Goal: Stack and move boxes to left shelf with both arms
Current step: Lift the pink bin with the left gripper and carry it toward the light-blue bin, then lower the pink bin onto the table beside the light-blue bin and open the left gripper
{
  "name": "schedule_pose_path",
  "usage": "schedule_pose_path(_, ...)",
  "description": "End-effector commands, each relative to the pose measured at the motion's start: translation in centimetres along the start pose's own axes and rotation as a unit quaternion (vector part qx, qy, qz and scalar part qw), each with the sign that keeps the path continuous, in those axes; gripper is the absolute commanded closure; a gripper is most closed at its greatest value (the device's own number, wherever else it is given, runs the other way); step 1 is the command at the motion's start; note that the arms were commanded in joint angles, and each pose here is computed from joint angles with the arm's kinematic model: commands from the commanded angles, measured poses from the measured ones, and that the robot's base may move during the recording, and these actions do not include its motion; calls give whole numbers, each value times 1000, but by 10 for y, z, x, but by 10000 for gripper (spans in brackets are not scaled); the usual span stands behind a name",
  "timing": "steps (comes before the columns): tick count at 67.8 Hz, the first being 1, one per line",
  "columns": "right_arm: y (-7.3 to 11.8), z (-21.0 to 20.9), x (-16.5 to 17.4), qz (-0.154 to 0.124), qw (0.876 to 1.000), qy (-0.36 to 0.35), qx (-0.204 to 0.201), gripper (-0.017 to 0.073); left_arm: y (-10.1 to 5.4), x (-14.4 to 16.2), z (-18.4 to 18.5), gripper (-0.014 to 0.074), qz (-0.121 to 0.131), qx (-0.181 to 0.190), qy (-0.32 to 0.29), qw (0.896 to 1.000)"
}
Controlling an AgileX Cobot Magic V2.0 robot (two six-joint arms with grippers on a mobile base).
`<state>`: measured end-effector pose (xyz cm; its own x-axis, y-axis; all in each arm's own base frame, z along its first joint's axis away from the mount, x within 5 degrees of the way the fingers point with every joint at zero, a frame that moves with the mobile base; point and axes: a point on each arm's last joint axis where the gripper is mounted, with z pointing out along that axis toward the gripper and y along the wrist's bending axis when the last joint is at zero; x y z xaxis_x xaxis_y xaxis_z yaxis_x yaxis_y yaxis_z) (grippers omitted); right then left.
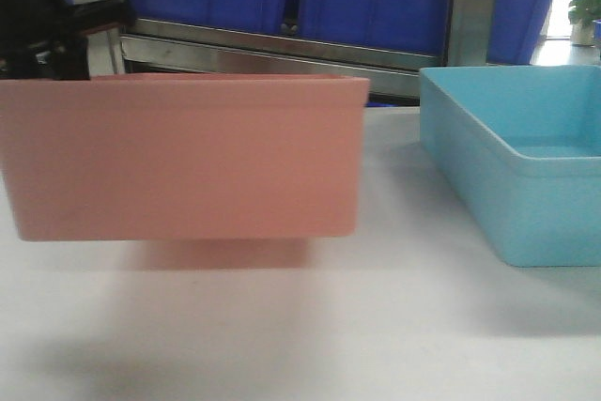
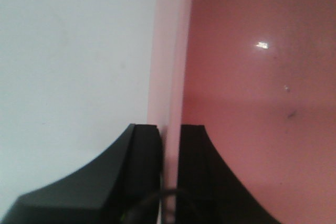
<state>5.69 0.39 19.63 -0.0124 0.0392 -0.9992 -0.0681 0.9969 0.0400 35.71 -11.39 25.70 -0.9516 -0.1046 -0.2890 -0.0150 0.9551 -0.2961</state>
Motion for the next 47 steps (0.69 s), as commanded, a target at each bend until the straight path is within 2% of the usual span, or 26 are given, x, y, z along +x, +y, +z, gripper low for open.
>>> schedule_pose_path(1, 0, -3, -16, -6, 998, -64, 0, 503, -27, 1, -23, 596, -13, 54, -73, 996)
schedule_pose_path(6, 0, -3, -16, -6, 998, -64, 0, 503, -32, 7, -14, 596, -22, 54, -83, 995)
schedule_pose_path(12, 0, -3, -16, -6, 998, -64, 0, 503, -34, 12, -5, 596, -14, 54, -92, 994)
schedule_pose_path(35, 0, -3, -16, -6, 998, -64, 0, 503, -27, 23, 14, 596, -19, 45, -83, 995)
schedule_pose_path(47, 0, -3, -16, -6, 998, -64, 0, 503, -28, 23, 18, 596, -40, 53, -77, 995)
